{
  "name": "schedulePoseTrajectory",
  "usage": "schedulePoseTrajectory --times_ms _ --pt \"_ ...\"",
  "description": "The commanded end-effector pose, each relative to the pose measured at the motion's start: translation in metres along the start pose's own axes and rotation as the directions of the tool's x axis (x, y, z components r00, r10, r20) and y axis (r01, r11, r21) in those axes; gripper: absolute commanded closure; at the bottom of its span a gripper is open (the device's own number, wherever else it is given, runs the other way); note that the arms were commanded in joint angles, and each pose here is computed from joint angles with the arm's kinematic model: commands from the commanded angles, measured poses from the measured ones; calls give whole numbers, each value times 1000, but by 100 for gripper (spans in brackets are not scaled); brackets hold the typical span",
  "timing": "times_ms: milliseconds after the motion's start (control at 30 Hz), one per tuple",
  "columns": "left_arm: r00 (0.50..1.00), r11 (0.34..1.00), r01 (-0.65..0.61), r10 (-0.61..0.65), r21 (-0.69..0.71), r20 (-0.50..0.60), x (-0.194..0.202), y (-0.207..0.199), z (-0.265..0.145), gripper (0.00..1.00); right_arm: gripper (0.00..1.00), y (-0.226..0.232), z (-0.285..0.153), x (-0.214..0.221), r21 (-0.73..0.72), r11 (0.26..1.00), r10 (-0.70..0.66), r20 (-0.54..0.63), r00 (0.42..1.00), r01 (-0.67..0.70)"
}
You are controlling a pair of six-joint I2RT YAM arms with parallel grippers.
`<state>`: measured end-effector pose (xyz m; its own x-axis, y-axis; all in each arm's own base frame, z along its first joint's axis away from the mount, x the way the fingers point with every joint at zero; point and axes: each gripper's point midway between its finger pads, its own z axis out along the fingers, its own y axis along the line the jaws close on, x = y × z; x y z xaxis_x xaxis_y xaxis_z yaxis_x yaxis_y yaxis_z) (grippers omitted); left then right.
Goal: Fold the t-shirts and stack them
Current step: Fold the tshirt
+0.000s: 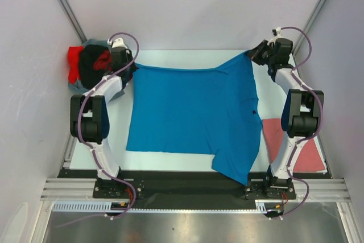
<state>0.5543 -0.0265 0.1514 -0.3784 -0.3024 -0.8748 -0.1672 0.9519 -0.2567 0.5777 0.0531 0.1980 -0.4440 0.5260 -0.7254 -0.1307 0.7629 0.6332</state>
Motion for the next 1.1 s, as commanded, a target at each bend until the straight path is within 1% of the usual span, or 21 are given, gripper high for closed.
schedulePoseTrajectory --times_ms 0,33,67,133,167,233,267,300,333,367,467,567,700,867,933,1067 --pt "1000 1000 -3 3 -14 -16 -12 3 4 100 100 16 -9 -18 -6 1000 -20 9 1000 20" --pt "999 1000 -1 1 -14 -32 -10 4 5 100 100 13 -10 -13 9 1000 -8 -6 1000 8" --pt "997 1000 -4 2 -24 -77 0 6 3 100 100 11 -15 -6 34 999 13 -38 999 -12" --pt "995 1000 -1 -1 -29 -103 2 7 3 100 100 8 -20 4 64 997 56 -73 996 -51" --pt "988 999 0 -6 -42 -154 13 10 1 100 100 4 -25 15 88 993 83 -106 991 -74" --pt "980 999 25 -32 -38 -195 15 7 0 100 100 8 -31 23 104 991 101 -138 985 -87" --pt "969 999 31 -41 -45 -245 24 7 -4 100 100 6 -36 33 133 985 133 -171 976 -110" --pt "962 998 43 -53 -46 -268 27 6 -6 100 100 3 -42 41 152 980 154 -189 970 -126" --pt "958 998 52 -63 -46 -278 26 4 -7 100 100 8 -49 40 155 978 165 -186 969 -137" --pt "946 996 62 -77 -60 -315 34 6 -12 100 100 8 -55 44 173 974 182 -199 963 -148" --pt "918 993 114 -113 -20 -379 44 -6 -22 100 100 9 -71 56 206 964 214 -239 947 -165" --pt "893 993 114 -120 -41 -434 58 -2 -29 100 100 10 -83 67 233 955 245 -271 931 -184" --pt "872 997 70 -79 -37 -484 65 2 -38 100 100 10 -93 82 250 946 281 -310 908 -207" --pt "862 999 9 -34 -52 -505 69 16 -53 100 100 10 -105 96 278 936 310 -351 884 -217" --pt "858 999 -11 -15 -47 -513 70 19 -57 100 100 11 -110 94 279 939 294 -348 890 -201" --pt "847 998 -40 11 -44 -531 73 24 -64 100 100 2 -125 100 313 930 302 -359 883 -191"
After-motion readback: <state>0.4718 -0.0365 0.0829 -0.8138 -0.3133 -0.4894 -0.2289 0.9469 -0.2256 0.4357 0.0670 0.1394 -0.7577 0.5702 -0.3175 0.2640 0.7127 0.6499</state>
